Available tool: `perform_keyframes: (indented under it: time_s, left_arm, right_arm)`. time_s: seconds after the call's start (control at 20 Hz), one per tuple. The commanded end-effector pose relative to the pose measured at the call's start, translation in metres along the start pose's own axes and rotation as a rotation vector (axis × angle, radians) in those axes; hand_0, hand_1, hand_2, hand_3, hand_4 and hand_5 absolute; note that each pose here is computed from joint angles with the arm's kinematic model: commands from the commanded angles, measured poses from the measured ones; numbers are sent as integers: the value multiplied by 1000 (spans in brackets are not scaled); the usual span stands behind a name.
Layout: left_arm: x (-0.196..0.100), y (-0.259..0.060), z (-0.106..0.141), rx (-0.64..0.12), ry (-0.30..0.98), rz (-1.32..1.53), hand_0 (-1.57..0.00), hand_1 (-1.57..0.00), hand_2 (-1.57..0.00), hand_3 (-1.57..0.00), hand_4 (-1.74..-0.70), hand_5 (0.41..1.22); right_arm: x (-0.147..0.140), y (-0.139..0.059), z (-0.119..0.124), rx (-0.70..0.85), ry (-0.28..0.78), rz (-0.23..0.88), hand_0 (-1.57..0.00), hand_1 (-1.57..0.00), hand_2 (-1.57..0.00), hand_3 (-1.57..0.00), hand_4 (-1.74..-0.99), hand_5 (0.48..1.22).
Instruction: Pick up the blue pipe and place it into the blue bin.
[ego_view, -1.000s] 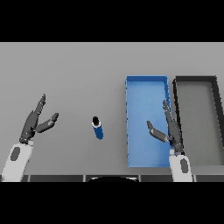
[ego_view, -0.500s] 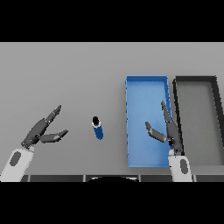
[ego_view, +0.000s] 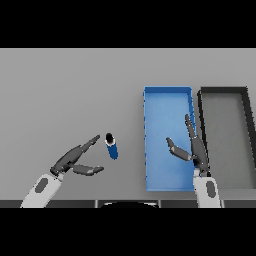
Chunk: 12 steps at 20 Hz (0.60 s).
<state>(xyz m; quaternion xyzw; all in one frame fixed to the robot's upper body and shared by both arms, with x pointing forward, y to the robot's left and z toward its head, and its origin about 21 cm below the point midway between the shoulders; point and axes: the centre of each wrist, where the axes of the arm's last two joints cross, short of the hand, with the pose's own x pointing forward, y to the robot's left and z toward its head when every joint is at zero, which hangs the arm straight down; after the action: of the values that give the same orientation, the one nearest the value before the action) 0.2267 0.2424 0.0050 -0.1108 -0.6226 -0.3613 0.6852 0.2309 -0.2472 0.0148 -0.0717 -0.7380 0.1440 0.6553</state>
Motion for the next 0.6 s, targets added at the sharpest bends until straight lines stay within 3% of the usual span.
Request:
perform_keyframes:
  time_s: [0.0,0.25,0.55]
  left_arm:
    - [-2,-3,-3,-8,-13,1,1,1,1,1,-1147,452]
    - [-1,-21,-42,-2,-58,29,1,1,1,1,-1150,460]
    - [-3,-36,-65,-3,-44,-17,1,1,1,1,-1062,425]
  right_arm:
    - [-1,4,-1,1,-1,-4,1,1,1,1,-1218,627]
    - [1,-2,5,-8,-12,-2,1,1,1,1,-1202,621]
    - [-5,-2,10,-2,4,-8,1,1,1,1,-1222,642]
